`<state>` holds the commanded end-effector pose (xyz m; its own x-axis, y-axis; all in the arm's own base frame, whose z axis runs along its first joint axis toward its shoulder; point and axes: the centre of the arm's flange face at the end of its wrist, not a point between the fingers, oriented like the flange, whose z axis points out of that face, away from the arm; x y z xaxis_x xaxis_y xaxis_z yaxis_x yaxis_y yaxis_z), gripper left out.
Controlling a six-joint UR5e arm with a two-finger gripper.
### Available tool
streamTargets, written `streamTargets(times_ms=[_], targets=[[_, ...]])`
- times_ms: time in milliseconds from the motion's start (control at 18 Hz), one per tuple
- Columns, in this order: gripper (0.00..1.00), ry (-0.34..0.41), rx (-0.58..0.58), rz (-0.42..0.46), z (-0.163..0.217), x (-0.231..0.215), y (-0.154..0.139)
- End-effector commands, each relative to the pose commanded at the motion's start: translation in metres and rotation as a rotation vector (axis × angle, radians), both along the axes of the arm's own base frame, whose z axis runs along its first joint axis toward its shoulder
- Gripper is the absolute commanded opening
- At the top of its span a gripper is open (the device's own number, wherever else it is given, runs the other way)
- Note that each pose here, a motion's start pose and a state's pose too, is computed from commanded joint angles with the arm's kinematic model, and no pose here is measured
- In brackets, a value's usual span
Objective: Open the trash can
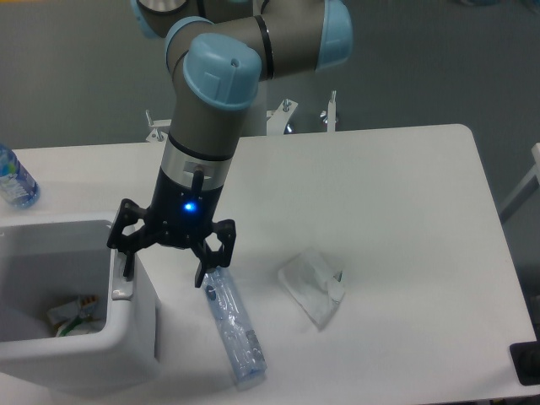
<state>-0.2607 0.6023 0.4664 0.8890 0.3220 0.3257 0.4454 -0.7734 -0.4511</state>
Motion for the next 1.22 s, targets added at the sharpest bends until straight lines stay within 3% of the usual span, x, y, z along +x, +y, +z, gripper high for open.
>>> streamTargets(times_ms=[444,556,889,1222], targets=[[1.0,0.068,0.046,0.001,0.037,-0.007,0.004],[1.0,0.128,0.041,0.014,0.049,-0.018,0.001],[1.0,0.398,-0.069,0.049,0.074,-0.075,-0.029],[1.0,0.475,-0.132,0.086,0.077,-0.137,-0.075]])
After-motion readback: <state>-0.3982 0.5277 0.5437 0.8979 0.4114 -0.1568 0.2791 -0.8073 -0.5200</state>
